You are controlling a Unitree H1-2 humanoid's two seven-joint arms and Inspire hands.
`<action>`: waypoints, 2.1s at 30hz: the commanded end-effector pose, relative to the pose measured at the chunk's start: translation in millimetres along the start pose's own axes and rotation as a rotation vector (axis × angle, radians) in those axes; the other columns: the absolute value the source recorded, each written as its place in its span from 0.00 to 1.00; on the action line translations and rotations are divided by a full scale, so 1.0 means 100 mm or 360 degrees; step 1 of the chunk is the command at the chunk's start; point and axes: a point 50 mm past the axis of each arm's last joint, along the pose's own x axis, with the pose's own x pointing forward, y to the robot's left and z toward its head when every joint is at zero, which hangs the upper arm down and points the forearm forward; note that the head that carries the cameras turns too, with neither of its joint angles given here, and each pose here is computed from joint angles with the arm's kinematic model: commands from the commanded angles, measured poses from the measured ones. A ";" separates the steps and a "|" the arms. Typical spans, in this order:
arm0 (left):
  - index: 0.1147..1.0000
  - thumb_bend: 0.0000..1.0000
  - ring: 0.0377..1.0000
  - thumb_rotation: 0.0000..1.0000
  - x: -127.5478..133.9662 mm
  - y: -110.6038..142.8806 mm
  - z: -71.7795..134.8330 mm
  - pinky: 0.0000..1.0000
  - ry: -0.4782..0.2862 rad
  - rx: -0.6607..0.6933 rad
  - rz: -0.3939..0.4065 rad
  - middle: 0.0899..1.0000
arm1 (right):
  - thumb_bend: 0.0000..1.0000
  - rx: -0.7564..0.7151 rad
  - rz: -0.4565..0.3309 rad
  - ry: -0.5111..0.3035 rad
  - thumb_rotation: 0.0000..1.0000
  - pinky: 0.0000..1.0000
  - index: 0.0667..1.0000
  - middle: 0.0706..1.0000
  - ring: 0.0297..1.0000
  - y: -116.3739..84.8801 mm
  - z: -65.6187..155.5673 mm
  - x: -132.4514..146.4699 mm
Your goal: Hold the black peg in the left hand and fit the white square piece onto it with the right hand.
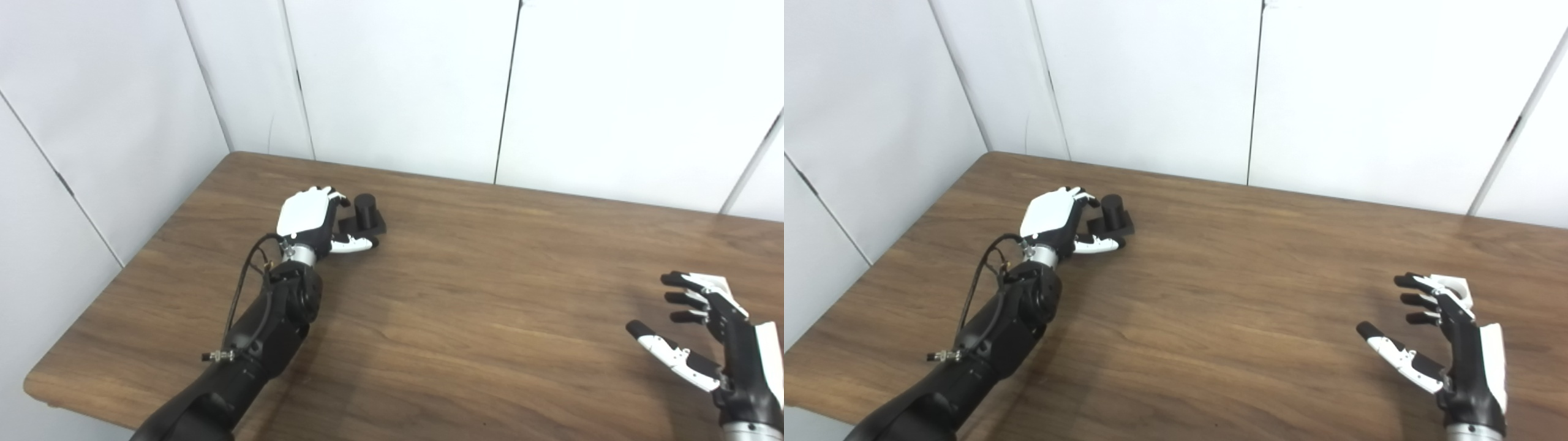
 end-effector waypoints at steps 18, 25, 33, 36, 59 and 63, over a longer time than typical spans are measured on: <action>0.46 0.67 0.89 0.37 0.13 0.07 0.09 0.95 -0.0076 -0.0175 0.0067 0.80 | 0.63 -0.0076 0.0005 0.0074 0.33 0.59 0.67 0.79 0.69 -0.12 -0.16 -0.21; 0.45 0.66 0.88 0.36 0.13 0.06 0.10 0.95 -0.0081 -0.0184 0.0063 0.79 | 0.62 -0.0051 -0.0010 0.0073 0.30 0.58 0.66 0.78 0.70 -0.14 -0.15 -0.21; 0.45 0.68 0.88 0.33 0.11 0.05 0.09 0.93 -0.0109 -0.0214 0.0027 0.79 | 0.62 -0.0060 -0.0013 0.0080 0.30 0.60 0.66 0.78 0.70 -0.14 -0.14 -0.22; 0.42 0.53 0.89 0.09 0.10 0.05 0.08 0.93 -0.0148 -0.0235 -0.0021 0.82 | 0.62 -0.0070 -0.0011 0.0075 0.32 0.60 0.66 0.78 0.70 -0.14 -0.14 -0.21; 0.42 0.52 0.93 0.07 0.03 -0.02 0.09 0.97 -0.0391 -0.0468 -0.0266 0.87 | 0.63 -0.0067 -0.0005 0.0062 0.32 0.60 0.65 0.78 0.71 -0.14 -0.15 -0.17; 0.42 0.52 0.93 0.07 0.02 -0.05 0.10 0.96 -0.0414 -0.0475 -0.0309 0.87 | 0.63 -0.0068 -0.0007 0.0054 0.31 0.61 0.65 0.78 0.71 -0.13 -0.14 -0.16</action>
